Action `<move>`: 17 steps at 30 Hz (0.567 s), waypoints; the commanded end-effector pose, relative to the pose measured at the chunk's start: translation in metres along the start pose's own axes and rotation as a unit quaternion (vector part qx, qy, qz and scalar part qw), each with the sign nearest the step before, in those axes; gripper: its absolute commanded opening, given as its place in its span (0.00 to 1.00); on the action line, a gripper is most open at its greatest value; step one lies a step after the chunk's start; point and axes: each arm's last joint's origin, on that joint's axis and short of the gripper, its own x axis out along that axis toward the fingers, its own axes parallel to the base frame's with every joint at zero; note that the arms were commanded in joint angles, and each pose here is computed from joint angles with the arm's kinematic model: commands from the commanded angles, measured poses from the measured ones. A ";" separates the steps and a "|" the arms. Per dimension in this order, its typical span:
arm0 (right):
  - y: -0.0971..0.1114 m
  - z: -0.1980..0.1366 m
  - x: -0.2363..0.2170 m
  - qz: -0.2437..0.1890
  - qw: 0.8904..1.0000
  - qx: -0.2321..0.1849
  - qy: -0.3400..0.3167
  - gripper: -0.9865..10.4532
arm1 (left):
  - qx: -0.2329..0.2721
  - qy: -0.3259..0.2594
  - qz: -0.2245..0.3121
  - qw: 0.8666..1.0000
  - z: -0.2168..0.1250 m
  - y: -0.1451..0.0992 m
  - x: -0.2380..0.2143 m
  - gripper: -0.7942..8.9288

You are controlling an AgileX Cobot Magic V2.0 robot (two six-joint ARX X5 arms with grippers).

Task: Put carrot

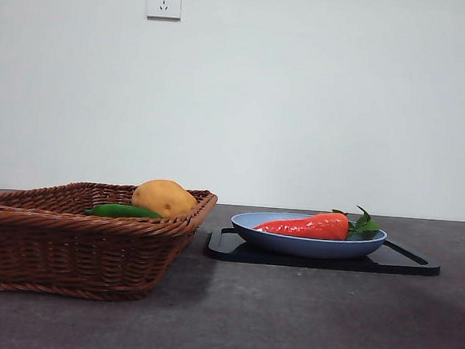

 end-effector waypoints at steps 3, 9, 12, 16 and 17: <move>0.000 -0.001 0.000 -0.002 1.000 0.005 0.002 0.09 | -0.003 -0.003 0.001 1.000 -0.001 0.000 0.001 0.09; 0.000 -0.001 0.000 -0.003 1.000 0.005 0.003 0.10 | -0.003 -0.004 0.001 1.000 -0.001 0.000 0.001 0.09; 0.000 -0.001 0.000 -0.003 1.000 0.005 0.003 0.10 | -0.003 -0.003 0.001 1.000 -0.001 0.000 0.001 0.09; 0.000 -0.001 0.000 -0.003 1.000 0.005 0.003 0.10 | -0.003 -0.003 0.001 1.000 -0.001 0.000 0.001 0.09; 0.000 -0.001 0.000 -0.003 1.000 0.005 0.003 0.10 | -0.003 -0.003 0.001 1.000 -0.001 0.000 0.001 0.09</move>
